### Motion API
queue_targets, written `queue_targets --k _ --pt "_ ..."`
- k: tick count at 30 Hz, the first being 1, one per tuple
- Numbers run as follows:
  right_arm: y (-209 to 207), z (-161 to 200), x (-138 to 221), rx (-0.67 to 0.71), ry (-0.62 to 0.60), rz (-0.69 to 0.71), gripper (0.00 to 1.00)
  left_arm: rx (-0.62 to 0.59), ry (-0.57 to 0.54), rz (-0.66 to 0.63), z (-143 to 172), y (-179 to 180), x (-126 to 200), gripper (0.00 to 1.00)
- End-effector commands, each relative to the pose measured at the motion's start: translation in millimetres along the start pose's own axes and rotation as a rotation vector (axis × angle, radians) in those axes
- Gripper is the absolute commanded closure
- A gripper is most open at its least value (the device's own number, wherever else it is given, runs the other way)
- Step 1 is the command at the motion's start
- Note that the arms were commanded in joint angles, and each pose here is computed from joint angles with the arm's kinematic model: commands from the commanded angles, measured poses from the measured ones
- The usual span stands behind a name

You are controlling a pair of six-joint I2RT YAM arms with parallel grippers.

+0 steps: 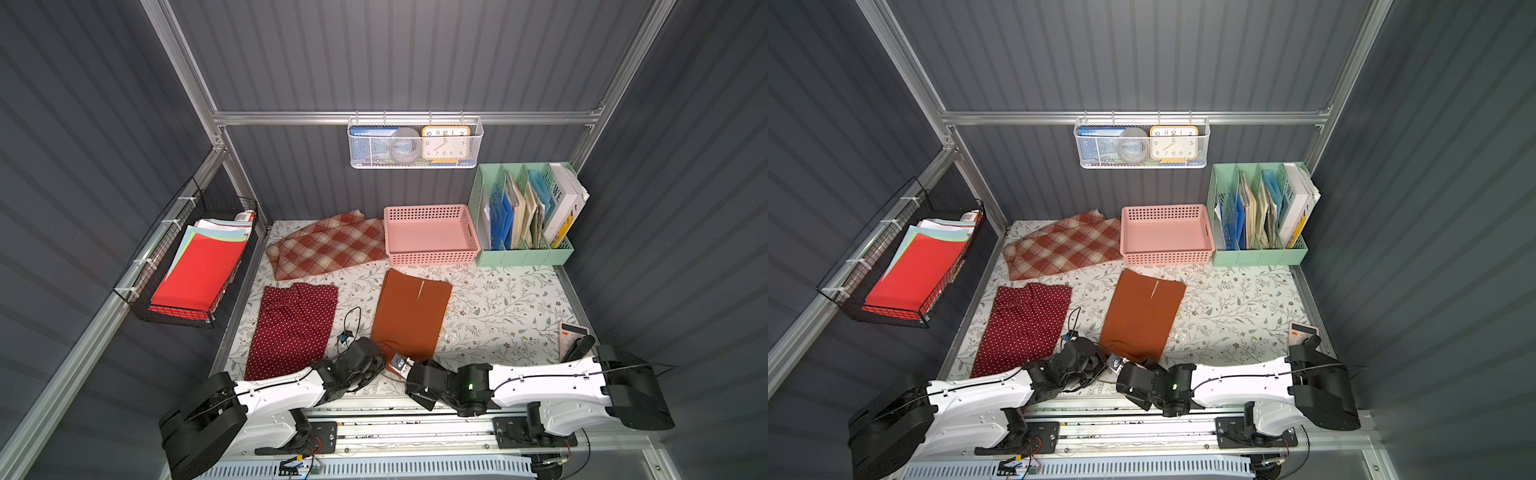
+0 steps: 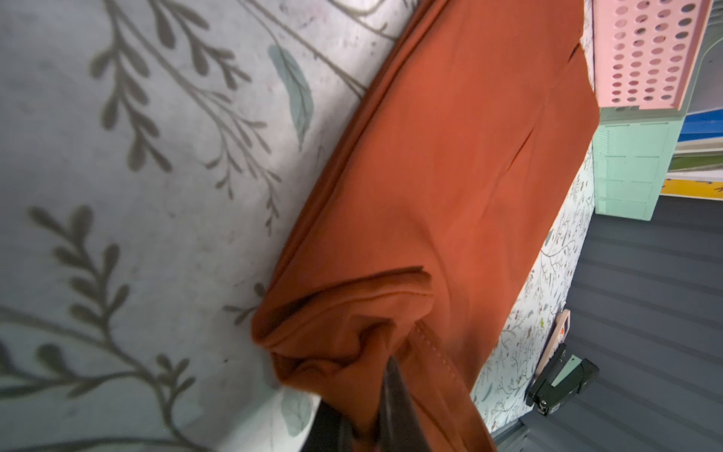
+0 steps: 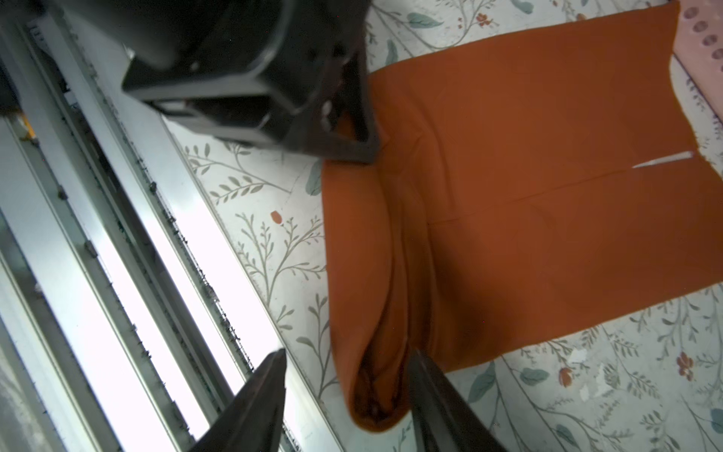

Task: Roll up the skirts
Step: Roll the skirt at the center of the board.

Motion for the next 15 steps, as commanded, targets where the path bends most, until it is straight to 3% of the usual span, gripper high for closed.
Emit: queue_targets --k 1,11,15 --pt "7.8 -11.9 -1.8 0.034 -0.043 0.028 0.44 -0.028 0.021 0.007 -1.5 -1.6 -0.9 1.00" --pt "2.3 -15.2 -29.0 0.144 -0.036 0.174 0.40 -0.032 0.051 0.022 -1.8 -5.0 -5.5 1.00" --pt "-4.2 -6.3 -44.7 0.172 0.028 0.229 0.38 -0.032 0.051 0.033 -2.0 -6.0 -2.5 1.00"
Point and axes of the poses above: each gripper's point midway between its finger pads, its own x axis back along the fingers, its own y axis along the line the jaws close on, z = x × y, the point moved 3 cm from there along x, back along the fingers, and after that the axes turned 6 degrees about -x, right-handed, at the moved point
